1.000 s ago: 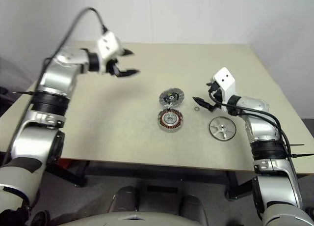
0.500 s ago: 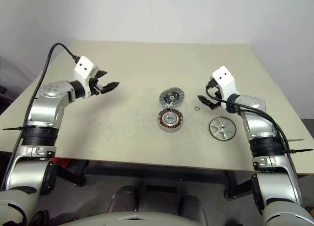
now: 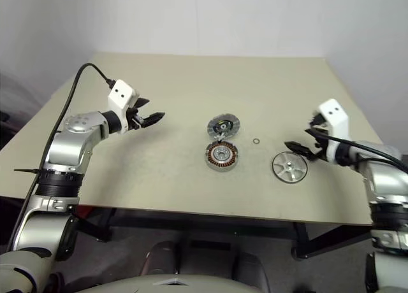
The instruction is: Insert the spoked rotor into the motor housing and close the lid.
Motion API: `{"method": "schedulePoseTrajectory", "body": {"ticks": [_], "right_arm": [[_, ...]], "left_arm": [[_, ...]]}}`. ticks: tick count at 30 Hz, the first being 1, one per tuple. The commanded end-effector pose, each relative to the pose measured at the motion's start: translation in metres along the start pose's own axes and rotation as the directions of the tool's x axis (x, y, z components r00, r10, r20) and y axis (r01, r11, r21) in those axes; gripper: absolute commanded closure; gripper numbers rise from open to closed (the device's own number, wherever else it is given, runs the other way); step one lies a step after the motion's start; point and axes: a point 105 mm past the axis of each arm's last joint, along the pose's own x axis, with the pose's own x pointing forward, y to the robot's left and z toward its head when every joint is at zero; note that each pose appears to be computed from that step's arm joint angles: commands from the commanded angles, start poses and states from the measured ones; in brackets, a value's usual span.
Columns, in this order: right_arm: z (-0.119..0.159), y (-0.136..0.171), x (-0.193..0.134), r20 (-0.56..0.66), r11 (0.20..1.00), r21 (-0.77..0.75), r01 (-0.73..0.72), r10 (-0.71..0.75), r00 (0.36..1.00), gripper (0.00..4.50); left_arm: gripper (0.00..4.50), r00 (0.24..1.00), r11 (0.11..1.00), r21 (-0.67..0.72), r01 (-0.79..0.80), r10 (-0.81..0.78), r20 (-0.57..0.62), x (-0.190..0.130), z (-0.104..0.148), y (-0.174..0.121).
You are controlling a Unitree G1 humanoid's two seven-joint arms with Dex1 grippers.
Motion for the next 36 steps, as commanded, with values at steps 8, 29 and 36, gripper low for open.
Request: {"method": "schedulePoseTrajectory", "body": {"ticks": [8,29,36], "right_arm": [[-0.023,0.0,-0.04,0.026,0.959,0.28,-0.055,0.049,0.998,0.0],[-0.056,0.028,0.002,0.024,0.846,0.522,-0.11,0.114,0.993,0.67],[-0.05,0.041,0.009,0.035,0.839,0.525,-0.142,0.146,0.989,3.13]], "left_arm": [[0.74,0.999,0.999,0.041,0.022,-0.023,0.028,0.006,0.009,-0.005],[0.68,1.0,0.995,0.102,-0.011,0.01,0.008,-0.002,0.006,0.001],[0.68,1.0,0.994,0.106,-0.021,0.021,0.003,-0.004,0.005,0.003]]}}
